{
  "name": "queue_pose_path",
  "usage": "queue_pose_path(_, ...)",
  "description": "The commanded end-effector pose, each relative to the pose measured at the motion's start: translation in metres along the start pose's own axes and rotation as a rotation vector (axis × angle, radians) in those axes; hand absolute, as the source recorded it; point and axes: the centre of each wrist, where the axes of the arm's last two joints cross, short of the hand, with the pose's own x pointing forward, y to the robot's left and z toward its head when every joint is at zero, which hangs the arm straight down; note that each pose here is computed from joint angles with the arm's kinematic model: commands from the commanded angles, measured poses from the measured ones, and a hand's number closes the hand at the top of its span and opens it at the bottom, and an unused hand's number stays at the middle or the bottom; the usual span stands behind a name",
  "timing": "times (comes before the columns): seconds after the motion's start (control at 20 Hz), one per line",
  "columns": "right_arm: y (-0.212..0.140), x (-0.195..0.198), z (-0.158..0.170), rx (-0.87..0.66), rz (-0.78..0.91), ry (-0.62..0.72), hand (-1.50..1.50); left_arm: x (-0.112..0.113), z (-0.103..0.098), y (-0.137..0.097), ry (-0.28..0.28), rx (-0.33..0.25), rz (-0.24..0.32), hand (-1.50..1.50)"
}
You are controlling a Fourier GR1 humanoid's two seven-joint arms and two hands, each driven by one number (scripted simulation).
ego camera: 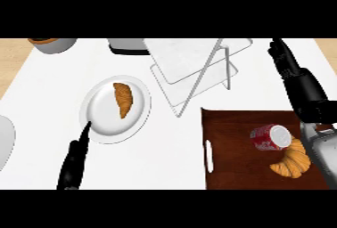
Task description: Pick the can from the tray and place it in the tiered shelf
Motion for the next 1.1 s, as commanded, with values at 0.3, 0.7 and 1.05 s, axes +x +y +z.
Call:
queue_pose_path(0.3,-0.113,-0.079,0.104,-0.446,0.446,0.661,-1.5,-0.002,0.038,0.057,-0.049,0.031,-0.077,0.0)
queue_pose_path(0.7,-0.068,-0.045,0.151,-0.647,-0.02,0.463,-1.5,0.025,0.013,0.028,-0.164,-0.201,-0.005,0.0)
queue_pose_path(1.05,-0.059,0.031,0.15,-0.424,0.062,0.481,-1.5,0.043,-0.018,0.039,-0.192,-0.225,-0.022,0.0)
